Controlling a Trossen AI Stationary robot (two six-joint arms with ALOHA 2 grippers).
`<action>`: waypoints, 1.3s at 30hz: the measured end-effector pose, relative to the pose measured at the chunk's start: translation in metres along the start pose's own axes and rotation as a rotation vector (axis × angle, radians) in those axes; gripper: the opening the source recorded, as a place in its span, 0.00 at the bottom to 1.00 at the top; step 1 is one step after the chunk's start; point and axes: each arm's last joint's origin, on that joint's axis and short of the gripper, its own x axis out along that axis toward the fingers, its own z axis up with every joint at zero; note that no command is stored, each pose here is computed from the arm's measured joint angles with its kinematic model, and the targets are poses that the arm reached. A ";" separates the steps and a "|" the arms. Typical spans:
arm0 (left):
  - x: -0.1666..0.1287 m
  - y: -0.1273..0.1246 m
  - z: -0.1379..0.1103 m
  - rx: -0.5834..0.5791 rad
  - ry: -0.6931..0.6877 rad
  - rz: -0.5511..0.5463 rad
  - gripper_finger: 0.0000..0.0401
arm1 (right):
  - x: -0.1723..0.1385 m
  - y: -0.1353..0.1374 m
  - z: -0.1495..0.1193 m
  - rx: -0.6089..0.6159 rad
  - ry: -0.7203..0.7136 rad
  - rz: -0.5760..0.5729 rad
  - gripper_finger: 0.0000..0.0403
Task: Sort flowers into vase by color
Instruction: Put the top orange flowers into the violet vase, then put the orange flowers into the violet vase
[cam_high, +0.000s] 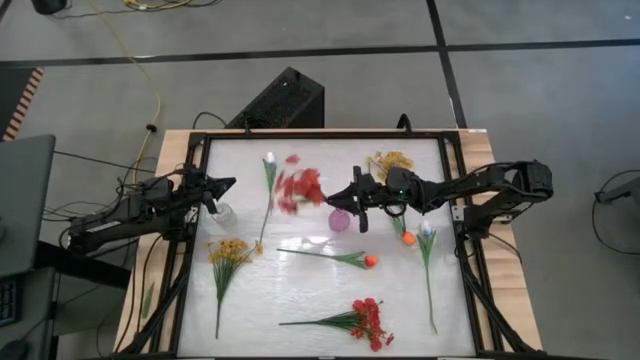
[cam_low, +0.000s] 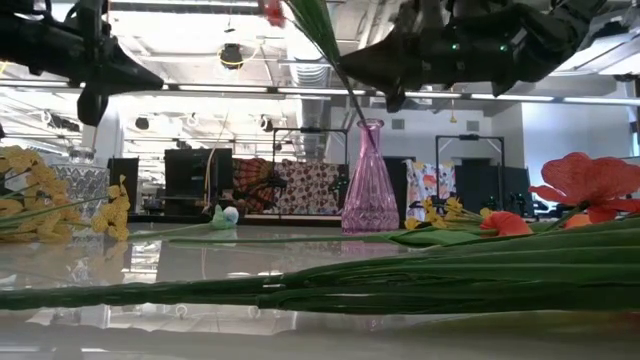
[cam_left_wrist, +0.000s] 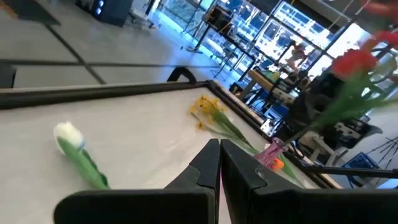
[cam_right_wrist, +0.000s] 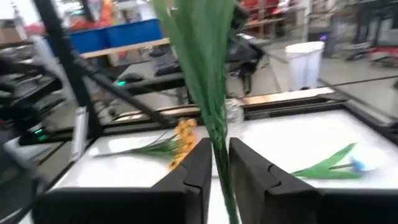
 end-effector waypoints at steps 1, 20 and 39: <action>0.000 0.000 0.000 -0.008 0.005 0.003 0.00 | -0.003 0.001 0.002 -0.001 0.019 0.001 0.24; 0.000 0.005 -0.007 -0.074 0.072 0.048 0.00 | -0.094 0.027 0.047 0.073 0.397 -0.016 0.58; -0.002 -0.002 -0.013 0.186 0.243 -0.232 0.00 | -0.040 0.178 0.028 0.770 0.422 0.112 0.43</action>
